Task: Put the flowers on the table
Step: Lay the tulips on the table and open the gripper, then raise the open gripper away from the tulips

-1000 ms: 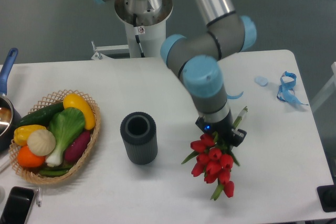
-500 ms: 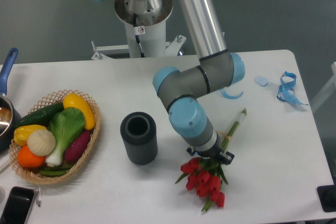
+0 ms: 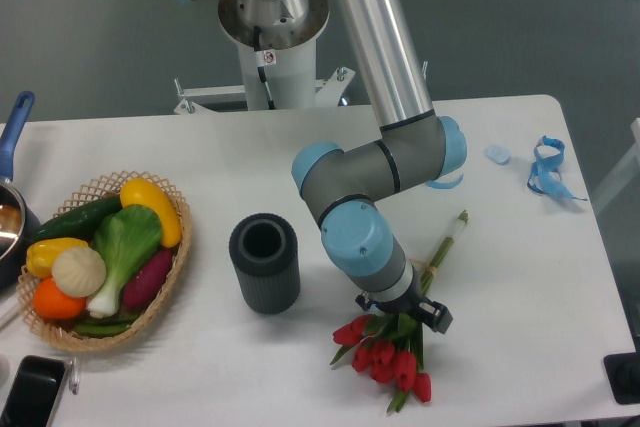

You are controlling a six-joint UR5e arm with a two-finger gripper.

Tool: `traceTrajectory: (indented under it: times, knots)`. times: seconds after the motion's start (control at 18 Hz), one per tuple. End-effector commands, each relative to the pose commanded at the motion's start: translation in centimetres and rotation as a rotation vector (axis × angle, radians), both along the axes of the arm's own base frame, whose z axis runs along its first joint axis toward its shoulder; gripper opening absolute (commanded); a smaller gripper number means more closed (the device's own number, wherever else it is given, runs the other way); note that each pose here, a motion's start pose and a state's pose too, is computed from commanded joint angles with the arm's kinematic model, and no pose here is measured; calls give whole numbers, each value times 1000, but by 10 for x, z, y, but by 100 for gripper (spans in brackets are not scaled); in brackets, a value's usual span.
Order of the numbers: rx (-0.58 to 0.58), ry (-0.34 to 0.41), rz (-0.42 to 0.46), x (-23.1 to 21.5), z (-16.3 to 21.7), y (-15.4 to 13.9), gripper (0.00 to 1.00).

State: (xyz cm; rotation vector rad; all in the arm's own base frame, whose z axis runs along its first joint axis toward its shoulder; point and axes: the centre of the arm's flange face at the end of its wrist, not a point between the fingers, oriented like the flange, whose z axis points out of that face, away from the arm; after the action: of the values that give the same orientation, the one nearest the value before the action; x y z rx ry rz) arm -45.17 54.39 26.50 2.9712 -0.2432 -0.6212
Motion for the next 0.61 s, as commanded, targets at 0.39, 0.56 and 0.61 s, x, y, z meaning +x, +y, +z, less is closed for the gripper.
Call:
traceTrajectory:
  times: [0.39, 0.56, 0.61]
  knots:
    - [40, 8, -32, -8, 98, -37, 100]
    - [45, -69, -81, -11, 132, -73, 100]
    - [50, -81, -80, -10, 146, -85, 100]
